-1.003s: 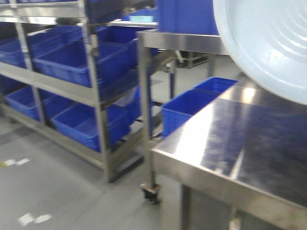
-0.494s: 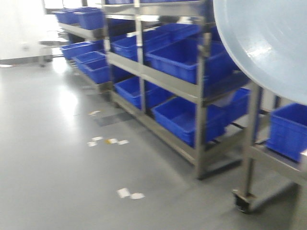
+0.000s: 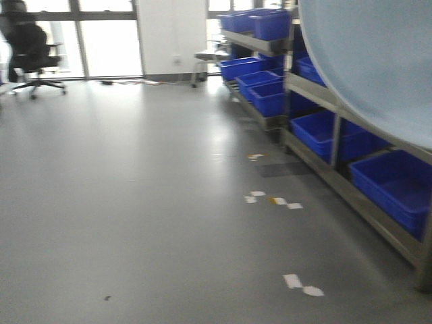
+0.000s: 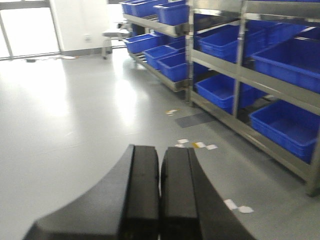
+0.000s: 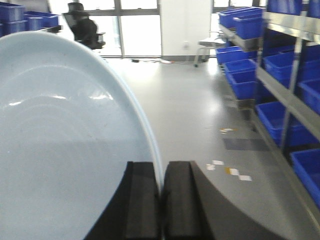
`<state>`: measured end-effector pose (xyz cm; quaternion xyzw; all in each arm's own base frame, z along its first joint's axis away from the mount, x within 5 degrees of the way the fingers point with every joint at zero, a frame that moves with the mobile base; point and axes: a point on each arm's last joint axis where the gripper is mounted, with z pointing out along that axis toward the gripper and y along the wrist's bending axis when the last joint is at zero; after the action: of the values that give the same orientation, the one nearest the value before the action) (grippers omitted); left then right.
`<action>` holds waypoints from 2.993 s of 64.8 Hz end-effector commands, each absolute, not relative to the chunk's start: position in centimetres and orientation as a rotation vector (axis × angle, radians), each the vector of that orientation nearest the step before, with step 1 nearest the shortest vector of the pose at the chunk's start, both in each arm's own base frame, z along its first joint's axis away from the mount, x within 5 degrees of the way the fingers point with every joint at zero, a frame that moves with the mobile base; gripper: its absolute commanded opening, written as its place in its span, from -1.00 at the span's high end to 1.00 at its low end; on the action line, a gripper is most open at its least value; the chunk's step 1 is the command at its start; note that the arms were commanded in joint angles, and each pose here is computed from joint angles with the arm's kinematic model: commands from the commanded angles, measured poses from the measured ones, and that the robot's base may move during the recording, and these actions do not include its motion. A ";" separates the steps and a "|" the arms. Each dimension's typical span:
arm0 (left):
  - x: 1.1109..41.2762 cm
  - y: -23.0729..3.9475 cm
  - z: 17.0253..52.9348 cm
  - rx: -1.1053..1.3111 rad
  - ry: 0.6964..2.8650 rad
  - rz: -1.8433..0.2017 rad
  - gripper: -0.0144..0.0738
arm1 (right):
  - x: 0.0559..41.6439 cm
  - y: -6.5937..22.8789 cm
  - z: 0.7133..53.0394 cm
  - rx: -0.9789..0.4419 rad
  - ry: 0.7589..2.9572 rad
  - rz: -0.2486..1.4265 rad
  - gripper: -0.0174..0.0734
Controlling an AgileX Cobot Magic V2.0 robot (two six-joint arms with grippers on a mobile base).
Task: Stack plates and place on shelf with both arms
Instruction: 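Hold the plates in the right gripper while driving to the bin shelf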
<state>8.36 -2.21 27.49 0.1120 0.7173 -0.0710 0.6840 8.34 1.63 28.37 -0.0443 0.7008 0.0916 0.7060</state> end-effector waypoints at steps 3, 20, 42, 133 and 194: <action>8.4 -2.2 29.2 0.223 1.507 -0.166 0.49 | 8.2 1.5 30.4 -0.085 1.423 0.200 0.51; 8.4 -2.2 29.2 0.223 1.507 -0.166 0.49 | 8.2 1.5 30.4 -0.085 1.423 0.200 0.51; 8.4 -2.2 29.2 0.223 1.507 -0.166 0.49 | 8.2 1.5 30.4 -0.085 1.423 0.200 0.51; 8.4 -2.2 29.2 0.223 1.507 -0.166 0.49 | 8.2 1.5 30.3 -0.085 1.424 0.200 0.51; 8.4 -2.2 29.2 0.225 1.507 -0.168 0.49 | 8.2 1.5 30.3 -0.086 1.428 0.200 0.51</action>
<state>8.36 -2.21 27.49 0.1120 0.7173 -0.0710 0.6840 8.33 1.62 28.36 -0.0425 0.7012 0.0935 0.7055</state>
